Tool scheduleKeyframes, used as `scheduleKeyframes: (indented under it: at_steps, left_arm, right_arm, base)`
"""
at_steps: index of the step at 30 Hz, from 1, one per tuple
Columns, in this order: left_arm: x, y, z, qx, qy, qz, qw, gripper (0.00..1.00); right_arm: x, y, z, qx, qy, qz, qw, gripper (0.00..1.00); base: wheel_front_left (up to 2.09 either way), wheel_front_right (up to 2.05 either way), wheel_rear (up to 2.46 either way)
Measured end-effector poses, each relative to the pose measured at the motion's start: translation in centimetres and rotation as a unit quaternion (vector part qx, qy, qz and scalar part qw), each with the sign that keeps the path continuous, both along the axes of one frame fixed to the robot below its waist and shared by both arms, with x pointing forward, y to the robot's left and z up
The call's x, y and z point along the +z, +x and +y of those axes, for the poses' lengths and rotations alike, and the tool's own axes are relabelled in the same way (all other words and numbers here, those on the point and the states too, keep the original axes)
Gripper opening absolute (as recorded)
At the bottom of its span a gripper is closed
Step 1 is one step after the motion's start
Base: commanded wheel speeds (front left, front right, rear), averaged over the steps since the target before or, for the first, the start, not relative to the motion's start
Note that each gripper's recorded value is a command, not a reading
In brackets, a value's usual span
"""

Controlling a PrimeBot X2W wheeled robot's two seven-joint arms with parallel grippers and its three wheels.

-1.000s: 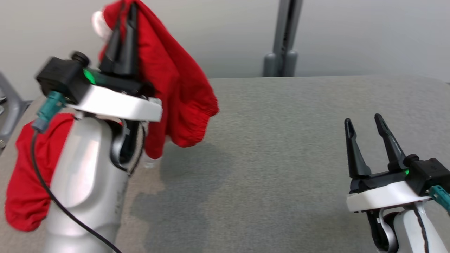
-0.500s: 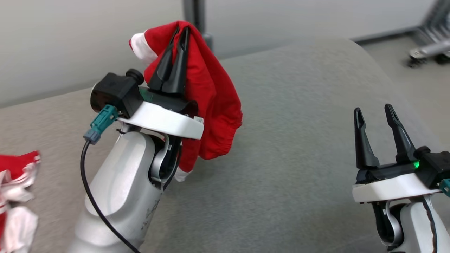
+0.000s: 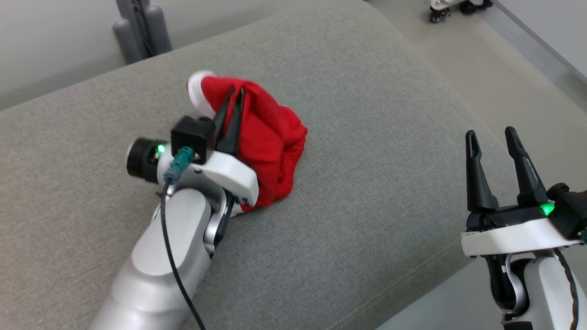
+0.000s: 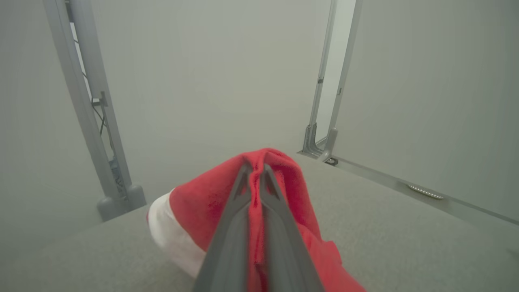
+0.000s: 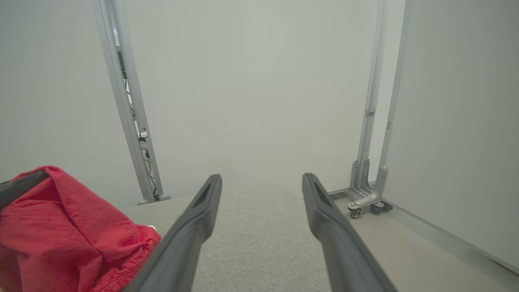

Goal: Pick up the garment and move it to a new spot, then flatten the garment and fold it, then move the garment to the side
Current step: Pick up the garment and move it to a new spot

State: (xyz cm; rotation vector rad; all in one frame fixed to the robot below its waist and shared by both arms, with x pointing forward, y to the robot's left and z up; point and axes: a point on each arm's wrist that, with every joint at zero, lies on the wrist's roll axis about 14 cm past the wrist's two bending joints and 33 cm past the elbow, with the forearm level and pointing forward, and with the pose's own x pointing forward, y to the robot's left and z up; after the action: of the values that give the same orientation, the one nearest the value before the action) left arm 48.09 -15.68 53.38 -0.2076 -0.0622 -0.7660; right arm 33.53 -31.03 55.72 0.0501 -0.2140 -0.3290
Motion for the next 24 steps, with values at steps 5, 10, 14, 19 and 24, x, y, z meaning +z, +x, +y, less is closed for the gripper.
scheduleKeyframes:
  at_steps: [5, 10, 14, 19, 24]
  left_arm:
    - [-5.3, -0.9, -0.2, -0.018, 0.057, 0.049, 0.997, 1.0]
    - [-3.9, -0.1, 1.7, 0.012, 0.041, 0.045, 0.998, 1.0]
    - [-1.1, 0.9, 4.4, 0.059, 0.012, 0.024, 0.998, 1.0]
    - [1.8, 0.7, 9.0, 0.117, 0.001, -0.022, 0.993, 1.0]
    - [2.3, -0.9, 14.7, 0.175, 0.016, -0.048, 0.983, 1.0]
  right_arm:
    - [-0.6, 0.2, 0.0, 0.0, 0.0, 0.011, 1.0, 1.0]
    - [-0.6, 1.5, 1.5, 0.026, -0.001, 0.007, 1.0, 1.0]
    - [-0.3, 2.5, 3.0, 0.051, -0.004, 0.0, 0.999, 1.0]
    - [-0.2, 3.3, 5.2, 0.085, -0.005, -0.004, 0.996, 1.0]
    - [-0.2, 4.3, 7.9, 0.125, -0.002, -0.009, 0.992, 1.0]
  base:
    - [0.0, 0.0, 0.0]
    - [0.0, 0.0, 0.0]
    - [0.0, 0.0, 0.0]
    - [0.0, 0.0, 0.0]
    - [0.0, 0.0, 0.0]
